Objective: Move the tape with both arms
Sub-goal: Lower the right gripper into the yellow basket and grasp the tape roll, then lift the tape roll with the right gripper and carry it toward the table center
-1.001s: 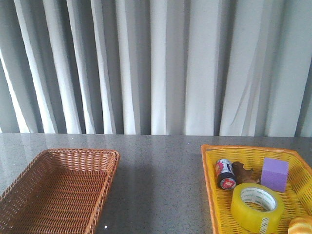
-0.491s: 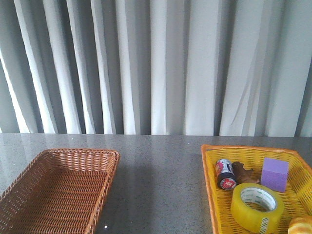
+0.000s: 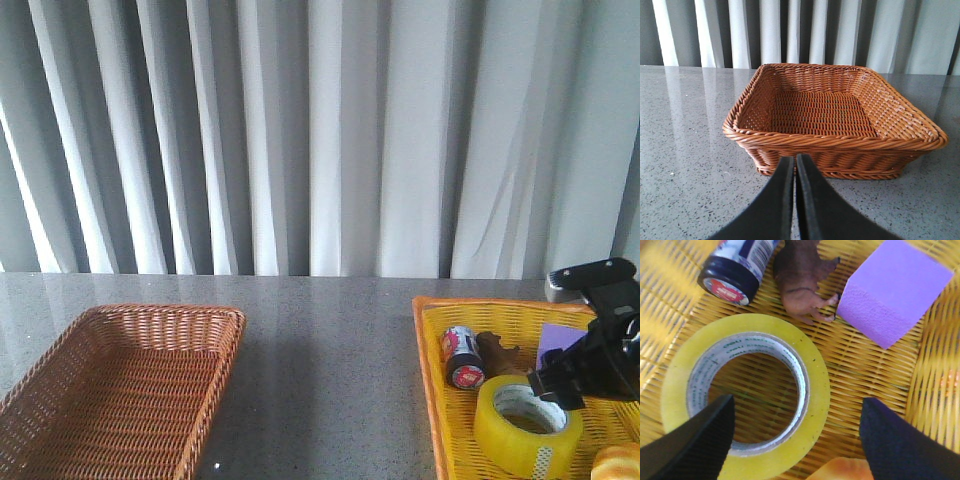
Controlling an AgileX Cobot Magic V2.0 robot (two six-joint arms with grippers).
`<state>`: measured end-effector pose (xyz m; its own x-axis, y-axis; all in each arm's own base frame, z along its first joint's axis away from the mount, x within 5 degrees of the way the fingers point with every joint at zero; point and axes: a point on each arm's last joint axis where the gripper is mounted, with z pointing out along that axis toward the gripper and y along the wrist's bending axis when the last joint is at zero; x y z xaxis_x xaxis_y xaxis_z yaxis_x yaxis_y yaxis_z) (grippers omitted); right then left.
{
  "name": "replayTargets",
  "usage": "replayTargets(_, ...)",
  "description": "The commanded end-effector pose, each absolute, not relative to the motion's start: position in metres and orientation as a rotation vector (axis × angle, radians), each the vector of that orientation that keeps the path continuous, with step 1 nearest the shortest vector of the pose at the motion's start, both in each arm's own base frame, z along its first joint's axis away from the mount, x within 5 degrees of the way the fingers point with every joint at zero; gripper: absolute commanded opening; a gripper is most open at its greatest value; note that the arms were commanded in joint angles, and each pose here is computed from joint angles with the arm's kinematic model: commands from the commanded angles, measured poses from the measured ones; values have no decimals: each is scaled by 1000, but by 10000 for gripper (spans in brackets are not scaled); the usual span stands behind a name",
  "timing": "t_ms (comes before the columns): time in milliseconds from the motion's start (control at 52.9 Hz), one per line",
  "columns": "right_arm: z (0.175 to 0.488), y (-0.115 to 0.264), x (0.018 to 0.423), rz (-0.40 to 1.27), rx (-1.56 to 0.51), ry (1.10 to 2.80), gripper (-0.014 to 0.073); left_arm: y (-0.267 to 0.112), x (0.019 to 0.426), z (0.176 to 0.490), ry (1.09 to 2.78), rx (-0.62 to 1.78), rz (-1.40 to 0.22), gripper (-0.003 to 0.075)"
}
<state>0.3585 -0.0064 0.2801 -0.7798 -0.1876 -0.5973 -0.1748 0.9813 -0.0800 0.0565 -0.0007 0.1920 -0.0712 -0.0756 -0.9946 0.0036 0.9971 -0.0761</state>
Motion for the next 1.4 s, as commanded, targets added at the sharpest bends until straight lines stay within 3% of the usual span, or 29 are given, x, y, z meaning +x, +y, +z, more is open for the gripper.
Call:
replayTargets(0,296,-10,371,-65,-245,2380,525,-1,54,209,1529,-55,-80,-6)
replayTargets(227,272,-11,390,-52,-252,2457,521,-1,54,209,1529,-55,-80,-6)
replayTargets(340,262,-11,395,-43,-255,2495,472,-1,54,209,1529,-55,-80,-6)
replayTargets(453,262,-11,397,-42,-240,2479,342,-1,54,209,1529,-55,-80,-6)
replayTargets(661,274,-11,399,-56,-251,2442,-18,-1,54,209,1529,-55,-80,-6)
replayTargets(774,303,-9,398,-24,-230,2395,-9,-1,54,209,1529,-55,-80,-6)
replayTargets(907,365,0,387,39,-214,2250,-8,-1,54,209,1529,-55,-80,-6)
replayTargets(1020,419,26,373,147,-289,2074,-8,-1,54,209,1529,-55,-80,-6)
replayTargets(1114,444,59,366,267,-428,1963,-8,-1,54,209,1529,-55,-80,-6)
replayTargets(1247,438,111,367,426,-607,1899,-6,-1,54,209,1529,-55,-80,-6)
replayTargets(1379,393,151,388,497,-715,1978,-5,-1,54,209,1529,-55,-80,-6)
